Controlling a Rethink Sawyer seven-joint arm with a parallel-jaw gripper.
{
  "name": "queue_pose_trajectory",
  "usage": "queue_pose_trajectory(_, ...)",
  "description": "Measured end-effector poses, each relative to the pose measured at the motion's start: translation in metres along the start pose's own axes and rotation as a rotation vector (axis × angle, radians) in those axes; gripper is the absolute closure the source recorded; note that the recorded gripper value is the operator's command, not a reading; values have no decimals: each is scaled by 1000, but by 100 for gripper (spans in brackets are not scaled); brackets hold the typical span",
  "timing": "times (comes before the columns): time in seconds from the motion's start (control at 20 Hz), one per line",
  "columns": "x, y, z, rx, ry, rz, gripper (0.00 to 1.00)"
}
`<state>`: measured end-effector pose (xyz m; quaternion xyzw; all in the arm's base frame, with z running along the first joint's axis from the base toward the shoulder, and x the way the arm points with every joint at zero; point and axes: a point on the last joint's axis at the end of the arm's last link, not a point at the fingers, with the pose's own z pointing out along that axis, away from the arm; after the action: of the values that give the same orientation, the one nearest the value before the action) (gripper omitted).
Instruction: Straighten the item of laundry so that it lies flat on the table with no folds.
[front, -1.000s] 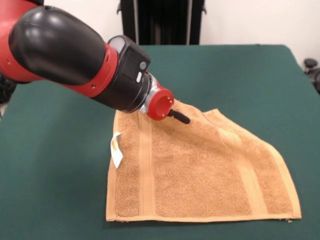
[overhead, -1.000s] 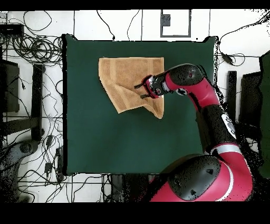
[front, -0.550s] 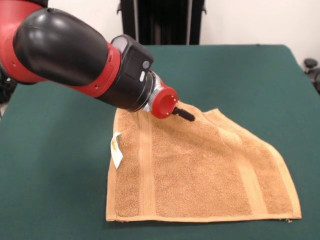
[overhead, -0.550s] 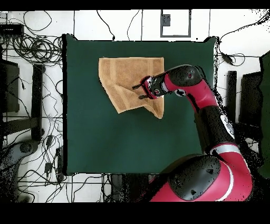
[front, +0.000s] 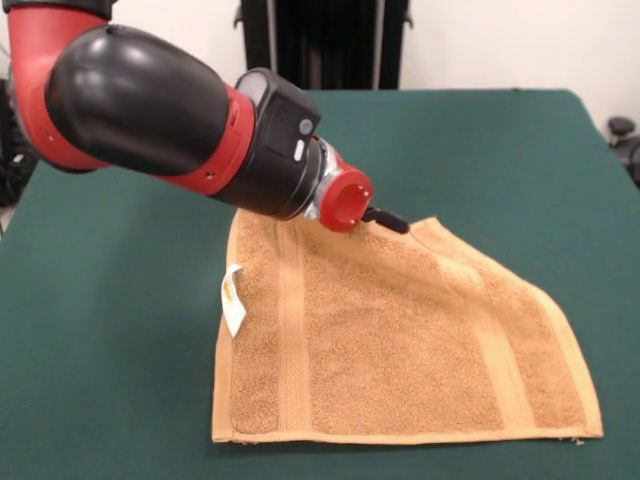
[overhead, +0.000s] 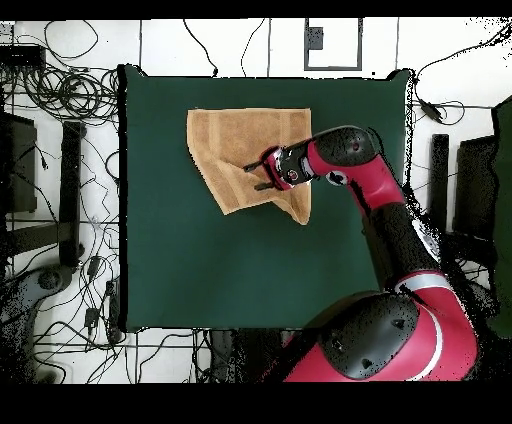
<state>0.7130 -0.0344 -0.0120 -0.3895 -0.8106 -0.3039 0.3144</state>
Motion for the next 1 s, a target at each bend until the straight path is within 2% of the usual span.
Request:
queue_pose_trajectory(0.3, 0, -2, 4, 1, -4, 2, 0)
queue_pose_trajectory(0.65, -22, -8, 11, -1, -154, -5, 0)
queue_pose_trajectory(1.0, -34, -20, 23, 20, -204, -15, 0)
